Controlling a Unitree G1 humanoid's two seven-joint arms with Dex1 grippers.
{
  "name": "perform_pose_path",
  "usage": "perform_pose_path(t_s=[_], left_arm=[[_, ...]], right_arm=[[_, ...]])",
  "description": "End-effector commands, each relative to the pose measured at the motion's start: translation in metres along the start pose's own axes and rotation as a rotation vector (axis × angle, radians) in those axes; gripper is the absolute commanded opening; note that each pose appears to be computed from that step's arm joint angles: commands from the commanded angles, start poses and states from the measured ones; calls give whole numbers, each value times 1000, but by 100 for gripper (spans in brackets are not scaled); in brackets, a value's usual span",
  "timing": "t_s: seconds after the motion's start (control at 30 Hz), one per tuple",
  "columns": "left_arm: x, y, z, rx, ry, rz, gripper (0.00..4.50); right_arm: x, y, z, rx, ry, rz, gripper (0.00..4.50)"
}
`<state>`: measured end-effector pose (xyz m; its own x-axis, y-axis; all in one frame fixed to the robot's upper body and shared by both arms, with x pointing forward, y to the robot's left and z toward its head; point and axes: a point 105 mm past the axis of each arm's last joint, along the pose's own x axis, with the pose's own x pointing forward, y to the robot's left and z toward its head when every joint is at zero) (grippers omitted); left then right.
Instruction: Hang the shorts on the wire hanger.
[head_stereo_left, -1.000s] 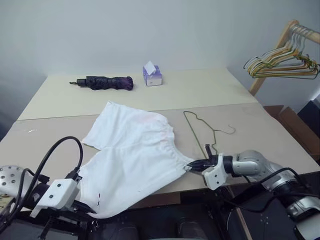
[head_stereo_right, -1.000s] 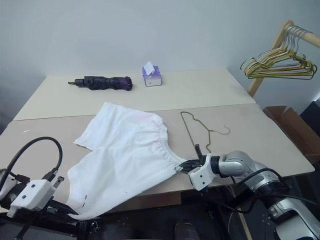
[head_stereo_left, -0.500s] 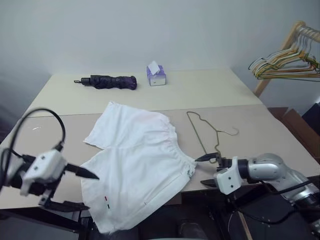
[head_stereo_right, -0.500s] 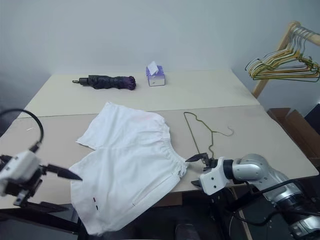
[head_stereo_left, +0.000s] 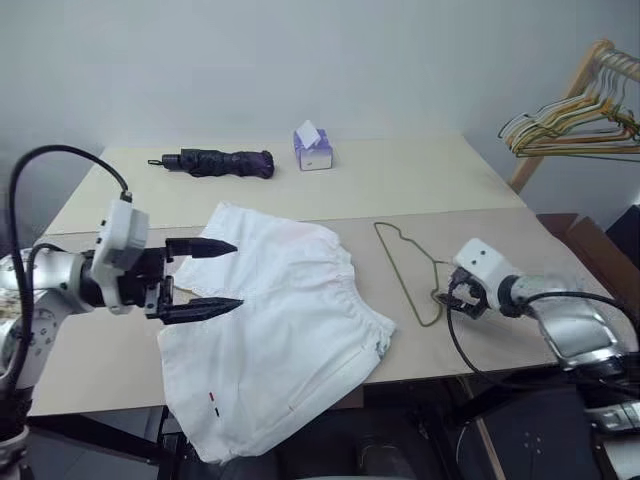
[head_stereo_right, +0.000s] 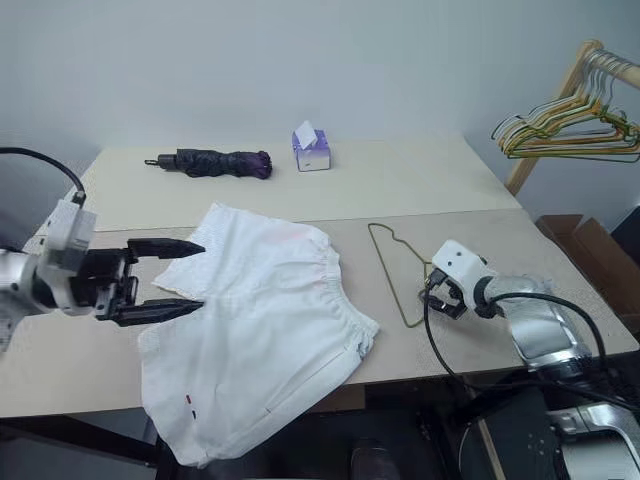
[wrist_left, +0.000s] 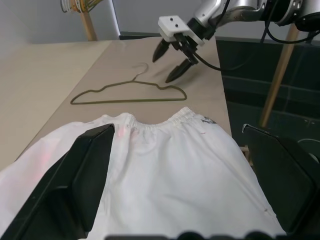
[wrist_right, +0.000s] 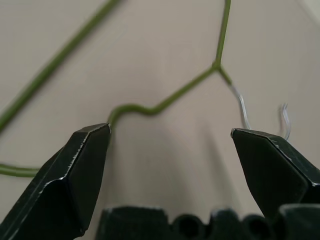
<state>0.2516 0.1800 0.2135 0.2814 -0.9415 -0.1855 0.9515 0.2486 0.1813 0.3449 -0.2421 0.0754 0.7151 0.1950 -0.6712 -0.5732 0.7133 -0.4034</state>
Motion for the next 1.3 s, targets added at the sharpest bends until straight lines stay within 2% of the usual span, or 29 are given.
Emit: perform_pose_path(t_s=[0.03, 0.17, 0.5, 0.53, 0.67, 0.77, 0.87, 1.0, 1.1, 1.17, 1.3], left_arm=[[3, 2, 6, 40, -6, 8, 443], [6, 3, 4, 41, -14, 10, 450], [15, 10, 1, 71, -35, 15, 450], [19, 12, 1, 77, -45, 24, 450], [43, 22, -1, 83, -75, 79, 450], [58, 36, -7, 12, -40, 145, 450], [65, 48, -8, -38, -13, 164, 450], [65, 65, 6, -47, -14, 133, 450], [64, 78, 19, -50, -27, 111, 450], [65, 84, 22, -44, -19, 96, 450], [78, 85, 17, -36, 27, 25, 450]], right_arm=[[3, 2, 3, 45, 41, 2, 450], [12, 5, 6, 120, 54, 12, 361], [16, 6, 1, 69, 105, 9, 20], [15, 2, 2, 65, 106, -12, 6], [8, -24, 13, 1, 56, -154, 6], [-7, -48, 37, -170, -91, -322, 6], [-28, -60, 70, -447, -291, -468, 6], [-46, -48, 92, -1051, -483, -587, 6], [-51, -34, 91, -1376, -596, -600, 6], [-54, -32, 90, -1460, -651, -597, 6], [-61, -28, 105, -1491, -755, -607, 6]])
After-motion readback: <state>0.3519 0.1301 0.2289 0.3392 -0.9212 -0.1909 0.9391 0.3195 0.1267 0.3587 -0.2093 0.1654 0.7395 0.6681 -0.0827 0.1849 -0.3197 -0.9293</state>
